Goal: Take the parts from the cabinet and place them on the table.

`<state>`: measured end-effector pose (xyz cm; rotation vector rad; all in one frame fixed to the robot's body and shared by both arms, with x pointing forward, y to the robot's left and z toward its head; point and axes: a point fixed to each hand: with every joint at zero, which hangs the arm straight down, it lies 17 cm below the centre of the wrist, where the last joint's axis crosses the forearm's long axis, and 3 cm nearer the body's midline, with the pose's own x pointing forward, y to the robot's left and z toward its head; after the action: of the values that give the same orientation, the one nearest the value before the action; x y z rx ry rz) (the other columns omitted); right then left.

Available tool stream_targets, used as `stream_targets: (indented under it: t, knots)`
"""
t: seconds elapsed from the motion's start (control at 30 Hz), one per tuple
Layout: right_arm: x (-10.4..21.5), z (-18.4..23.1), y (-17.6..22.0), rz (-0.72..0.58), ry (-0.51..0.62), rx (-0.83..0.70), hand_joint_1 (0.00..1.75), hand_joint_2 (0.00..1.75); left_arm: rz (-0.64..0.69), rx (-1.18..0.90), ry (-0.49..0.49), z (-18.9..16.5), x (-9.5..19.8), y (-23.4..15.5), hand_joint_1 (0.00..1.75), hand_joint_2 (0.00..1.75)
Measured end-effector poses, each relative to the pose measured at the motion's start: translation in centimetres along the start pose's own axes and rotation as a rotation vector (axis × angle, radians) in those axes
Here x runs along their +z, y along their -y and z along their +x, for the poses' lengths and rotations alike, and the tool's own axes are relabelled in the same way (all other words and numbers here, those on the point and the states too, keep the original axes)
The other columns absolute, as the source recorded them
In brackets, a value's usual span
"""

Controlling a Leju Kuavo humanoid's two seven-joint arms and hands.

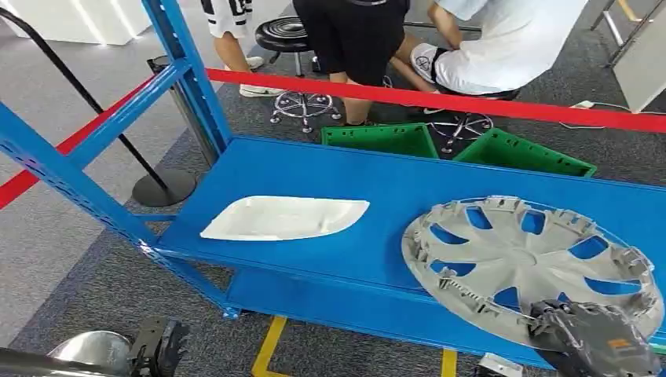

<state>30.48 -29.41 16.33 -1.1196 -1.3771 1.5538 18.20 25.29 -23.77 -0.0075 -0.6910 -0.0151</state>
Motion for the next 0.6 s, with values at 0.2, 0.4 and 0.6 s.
stream_targets:
  t: [0.2,0.4,0.6]
  knots:
    - [-0.11,0.30,0.50,-0.025,-0.005,-0.010,1.75,1.75,0.001,0.005,0.002,0.04,0.00,-0.04,0.00,0.00]
    - [-0.07,0.45,0.51,-0.029,-0.009,-0.016,1.75,1.75,0.001,0.006,0.002,0.05,0.00,-0.03,0.00,0.00]
    - [0.21,0.71,0.42,-0.031,-0.011,-0.022,1.75,1.75,0.003,0.008,0.002,0.04,0.00,-0.07,0.00,0.00]
